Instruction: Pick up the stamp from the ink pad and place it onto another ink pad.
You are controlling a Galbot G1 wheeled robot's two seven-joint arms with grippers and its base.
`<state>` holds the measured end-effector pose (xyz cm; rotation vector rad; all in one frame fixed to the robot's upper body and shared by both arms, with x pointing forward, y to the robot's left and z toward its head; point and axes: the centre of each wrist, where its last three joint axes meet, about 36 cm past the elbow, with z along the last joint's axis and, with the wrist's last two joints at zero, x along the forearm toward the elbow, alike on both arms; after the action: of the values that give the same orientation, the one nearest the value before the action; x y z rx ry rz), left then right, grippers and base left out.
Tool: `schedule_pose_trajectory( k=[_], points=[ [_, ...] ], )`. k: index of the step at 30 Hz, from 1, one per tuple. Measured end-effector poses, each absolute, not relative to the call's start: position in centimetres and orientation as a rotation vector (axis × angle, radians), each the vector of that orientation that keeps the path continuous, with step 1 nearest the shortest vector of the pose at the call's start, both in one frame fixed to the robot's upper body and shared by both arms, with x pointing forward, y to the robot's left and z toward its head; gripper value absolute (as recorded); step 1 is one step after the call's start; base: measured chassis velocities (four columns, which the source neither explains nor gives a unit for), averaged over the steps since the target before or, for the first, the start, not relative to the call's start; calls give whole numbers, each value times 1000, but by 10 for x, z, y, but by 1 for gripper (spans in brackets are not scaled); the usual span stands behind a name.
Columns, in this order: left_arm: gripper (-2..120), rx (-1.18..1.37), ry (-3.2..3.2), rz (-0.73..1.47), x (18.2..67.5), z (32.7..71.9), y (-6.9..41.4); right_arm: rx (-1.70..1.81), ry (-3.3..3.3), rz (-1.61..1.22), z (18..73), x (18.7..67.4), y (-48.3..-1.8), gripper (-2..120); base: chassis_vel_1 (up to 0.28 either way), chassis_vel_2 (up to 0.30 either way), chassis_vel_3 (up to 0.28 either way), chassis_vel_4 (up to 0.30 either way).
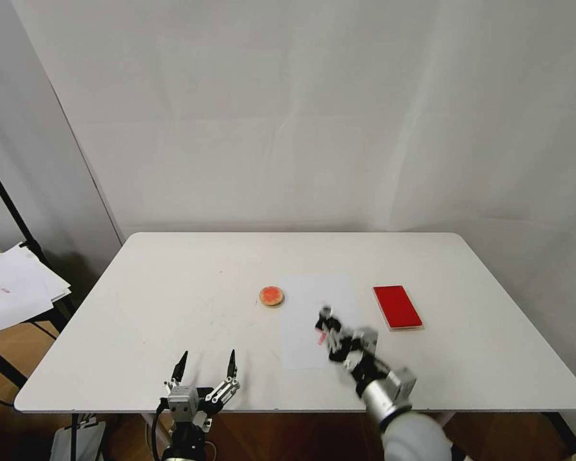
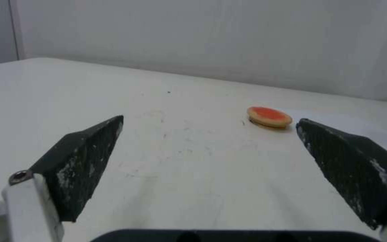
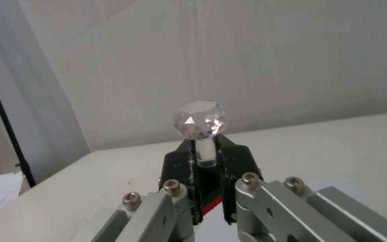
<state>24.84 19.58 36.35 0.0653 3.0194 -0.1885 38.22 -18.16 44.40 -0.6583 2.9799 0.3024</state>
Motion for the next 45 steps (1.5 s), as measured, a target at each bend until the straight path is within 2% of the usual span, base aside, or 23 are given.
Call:
schedule_pose_trajectory(
  k=[3,12,20,33,45],
  points=[
    [102,65,3019,-189,248,364,196,-750,2949,321,458,388,-180,8,0,0,0,0],
    [102,65,3019,-189,248,363,196,-930,2977,360,438,405,-147,8,0,0,0,0],
    [102,65,3019,-189,248,363,196,-985,2992,379,422,450,-114,8,0,0,0,0],
    [102,65,3019,-189,248,363,196,-956,3039,321,382,479,-101,8,0,0,0,0],
    [102,65,3019,-189,248,363,196,-946,3043,321,377,494,-91,8,0,0,0,0]
  ],
)
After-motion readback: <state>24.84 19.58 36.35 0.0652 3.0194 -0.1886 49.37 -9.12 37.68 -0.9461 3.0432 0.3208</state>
